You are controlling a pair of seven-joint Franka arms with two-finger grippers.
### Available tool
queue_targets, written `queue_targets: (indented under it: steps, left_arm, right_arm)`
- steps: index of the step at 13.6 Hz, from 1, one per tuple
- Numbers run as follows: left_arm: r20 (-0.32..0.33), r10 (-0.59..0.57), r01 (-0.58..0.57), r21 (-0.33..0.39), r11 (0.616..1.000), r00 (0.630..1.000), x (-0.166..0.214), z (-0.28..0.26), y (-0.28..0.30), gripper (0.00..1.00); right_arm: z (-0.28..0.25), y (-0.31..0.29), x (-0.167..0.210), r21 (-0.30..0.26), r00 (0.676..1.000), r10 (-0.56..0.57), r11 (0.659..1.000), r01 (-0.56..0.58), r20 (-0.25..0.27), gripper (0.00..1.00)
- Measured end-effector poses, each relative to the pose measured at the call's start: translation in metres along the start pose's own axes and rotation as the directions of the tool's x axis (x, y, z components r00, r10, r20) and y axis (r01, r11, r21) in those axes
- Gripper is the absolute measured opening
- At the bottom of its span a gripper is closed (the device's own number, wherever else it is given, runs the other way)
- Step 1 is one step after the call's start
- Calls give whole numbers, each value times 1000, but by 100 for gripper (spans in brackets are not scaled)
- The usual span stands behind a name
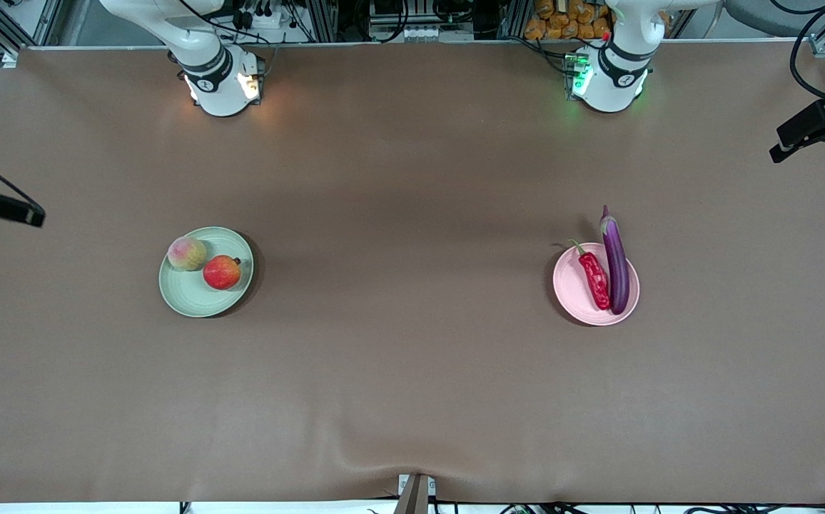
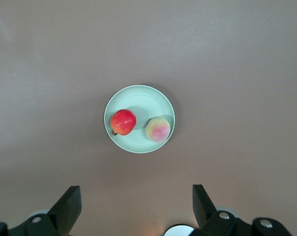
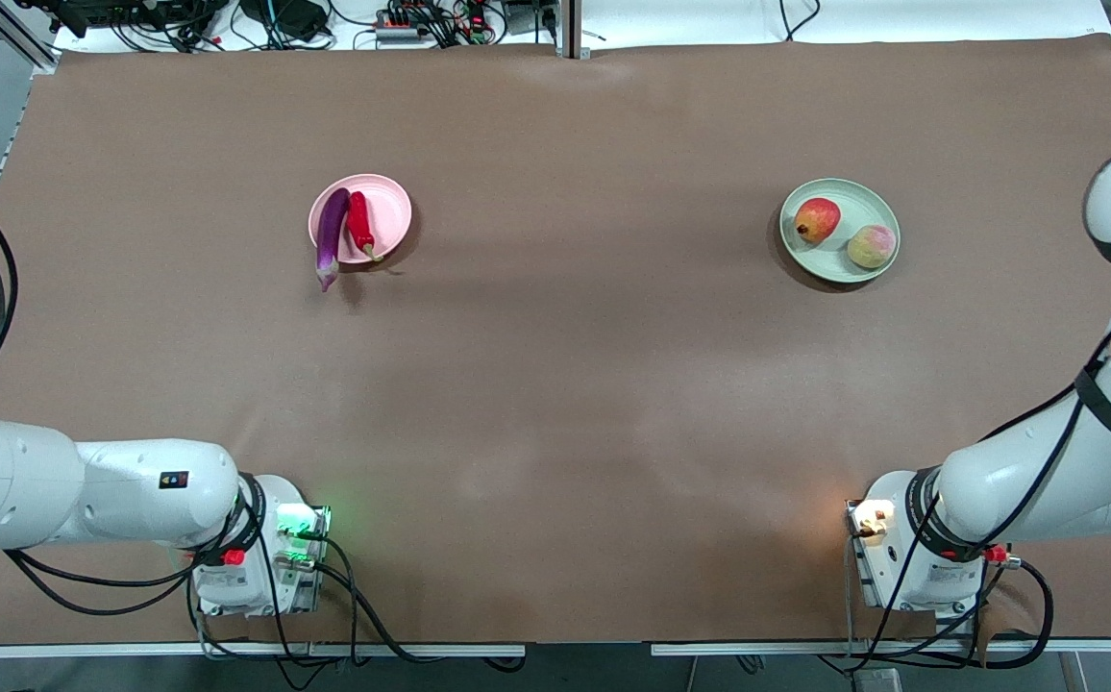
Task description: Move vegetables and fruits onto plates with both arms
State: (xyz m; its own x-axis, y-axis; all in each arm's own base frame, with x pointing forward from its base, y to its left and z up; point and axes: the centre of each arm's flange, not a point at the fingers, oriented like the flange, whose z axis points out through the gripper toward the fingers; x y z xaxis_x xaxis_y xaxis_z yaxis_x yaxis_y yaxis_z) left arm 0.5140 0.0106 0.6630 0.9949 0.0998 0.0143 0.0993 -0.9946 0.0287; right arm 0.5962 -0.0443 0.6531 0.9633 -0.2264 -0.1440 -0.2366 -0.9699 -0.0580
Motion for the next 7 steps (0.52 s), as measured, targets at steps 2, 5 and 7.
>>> queue_targets:
  steps: [2,5,7]
  left_arm:
    - [0,0,0,0,1000,1000,0,0,0,100]
    - [3,3,-3,0,1000,1000,0,0,1,100]
    - [16,13,-13,1,1000,1000,-2,1,3,100]
  right_arm:
    - [-4,14,-21,9,1000,11,1000,-11,-23,100]
    - [-1,3,-57,-71,999,-31,997,29,-27,100]
    - [1,-17,-68,-116,997,-71,991,67,-30,100]
